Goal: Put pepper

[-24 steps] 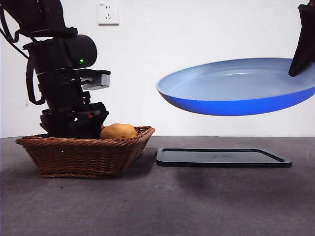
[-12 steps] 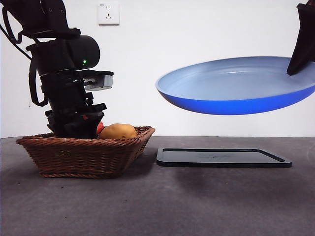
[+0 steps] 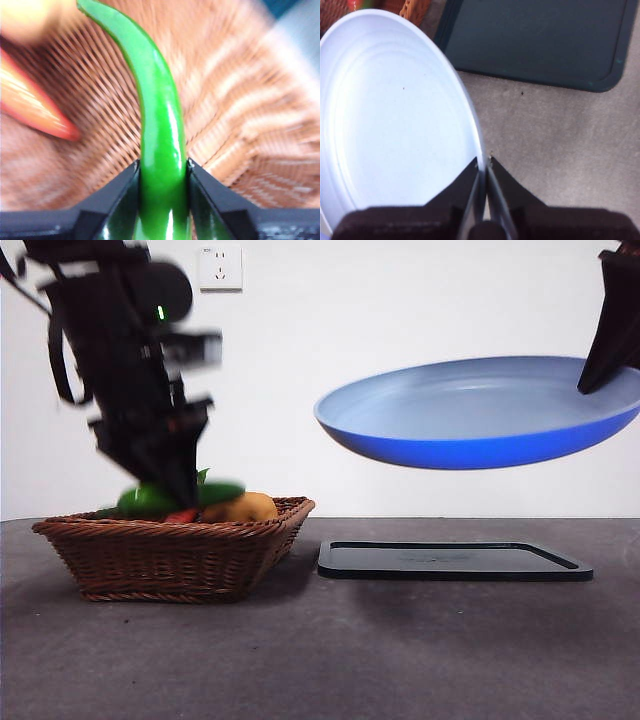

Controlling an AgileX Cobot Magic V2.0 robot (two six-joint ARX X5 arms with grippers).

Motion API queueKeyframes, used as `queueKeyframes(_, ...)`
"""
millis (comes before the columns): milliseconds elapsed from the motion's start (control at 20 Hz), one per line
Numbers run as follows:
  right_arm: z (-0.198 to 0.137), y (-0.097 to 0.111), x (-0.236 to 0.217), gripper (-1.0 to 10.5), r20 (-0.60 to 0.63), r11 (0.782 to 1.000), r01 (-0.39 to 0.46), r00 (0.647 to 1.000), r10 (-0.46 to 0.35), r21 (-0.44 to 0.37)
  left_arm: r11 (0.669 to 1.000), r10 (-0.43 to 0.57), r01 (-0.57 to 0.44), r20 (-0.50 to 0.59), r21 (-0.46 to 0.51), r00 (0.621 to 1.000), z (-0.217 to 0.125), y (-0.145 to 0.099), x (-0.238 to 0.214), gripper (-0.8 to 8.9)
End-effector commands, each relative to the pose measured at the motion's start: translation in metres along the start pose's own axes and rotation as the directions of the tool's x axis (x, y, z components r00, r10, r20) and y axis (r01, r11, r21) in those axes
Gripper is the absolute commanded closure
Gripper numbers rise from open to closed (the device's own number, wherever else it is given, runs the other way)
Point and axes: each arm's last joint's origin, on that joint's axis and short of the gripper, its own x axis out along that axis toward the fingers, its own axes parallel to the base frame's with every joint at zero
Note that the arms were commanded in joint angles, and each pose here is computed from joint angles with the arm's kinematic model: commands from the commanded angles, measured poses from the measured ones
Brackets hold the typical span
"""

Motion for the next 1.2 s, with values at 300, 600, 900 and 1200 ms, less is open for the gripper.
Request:
queueKeyframes(300,0.019,-0.012,0.051,9.4,-0.050,0.988,-0.058,0.997,0.066,0.144,0.983,-0.161,0.127,0.289,0.132,0.944,0.015,-0.039,-0.085,7.03)
queueKeyframes(600,0.025,-0.016,0.084,9.4,-0.066,0.970,-0.123,0.988,0.139,0.210,0.927,-0.313,0.224,0.289,0.302,0.905,0.028,-0.097,-0.077,7.03)
queueKeyframes(900,0.024,-0.012,0.085,9.4,-0.074,0.969,-0.140,0.985,0.158,0.205,0.891,-0.367,0.277,0.212,0.359,0.906,0.037,-0.127,-0.029,7.03)
queueKeyframes(1200,0.024,-0.012,0.085,9.4,-0.077,0.966,-0.152,0.982,0.171,0.207,0.899,-0.339,0.283,0.119,0.334,0.933,0.033,-0.130,0.006,6.99)
